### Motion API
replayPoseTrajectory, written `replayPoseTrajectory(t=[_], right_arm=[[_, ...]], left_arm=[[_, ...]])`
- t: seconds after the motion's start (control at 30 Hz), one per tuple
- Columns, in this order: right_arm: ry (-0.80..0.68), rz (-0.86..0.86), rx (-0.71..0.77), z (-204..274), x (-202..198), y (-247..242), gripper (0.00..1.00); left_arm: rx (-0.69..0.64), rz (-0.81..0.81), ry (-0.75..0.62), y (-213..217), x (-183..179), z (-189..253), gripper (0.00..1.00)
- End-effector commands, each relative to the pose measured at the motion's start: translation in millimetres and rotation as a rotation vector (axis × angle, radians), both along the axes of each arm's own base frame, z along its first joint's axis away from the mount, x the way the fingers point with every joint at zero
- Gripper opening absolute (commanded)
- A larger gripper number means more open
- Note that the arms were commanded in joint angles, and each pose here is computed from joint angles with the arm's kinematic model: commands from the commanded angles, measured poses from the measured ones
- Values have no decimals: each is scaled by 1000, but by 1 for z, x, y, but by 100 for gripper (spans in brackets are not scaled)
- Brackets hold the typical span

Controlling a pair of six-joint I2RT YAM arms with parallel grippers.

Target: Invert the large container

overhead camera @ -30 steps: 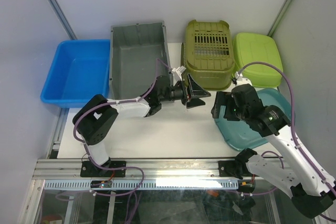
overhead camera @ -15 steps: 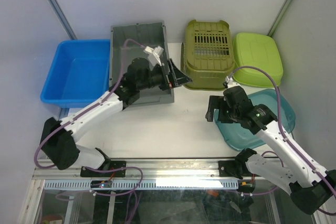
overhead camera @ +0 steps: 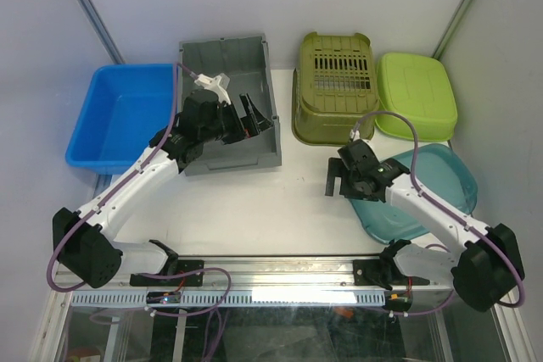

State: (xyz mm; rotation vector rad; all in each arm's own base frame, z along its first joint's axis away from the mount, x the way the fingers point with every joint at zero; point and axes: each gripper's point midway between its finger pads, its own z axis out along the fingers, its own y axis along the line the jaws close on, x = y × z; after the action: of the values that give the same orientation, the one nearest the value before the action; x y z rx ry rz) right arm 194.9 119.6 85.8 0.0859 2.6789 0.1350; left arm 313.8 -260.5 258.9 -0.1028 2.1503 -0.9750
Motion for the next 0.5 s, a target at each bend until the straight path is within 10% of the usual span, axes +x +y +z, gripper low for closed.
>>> replayPoseTrajectory(t=[0.0,0.47], right_arm=[[-94,-75,6,-4,32,4,99],[-141,-244,-30,-13,98,-20,99]], left_arm=[[38,14,-36,4,5,6,99],[30,-3,-9,4,-3,-2,99]])
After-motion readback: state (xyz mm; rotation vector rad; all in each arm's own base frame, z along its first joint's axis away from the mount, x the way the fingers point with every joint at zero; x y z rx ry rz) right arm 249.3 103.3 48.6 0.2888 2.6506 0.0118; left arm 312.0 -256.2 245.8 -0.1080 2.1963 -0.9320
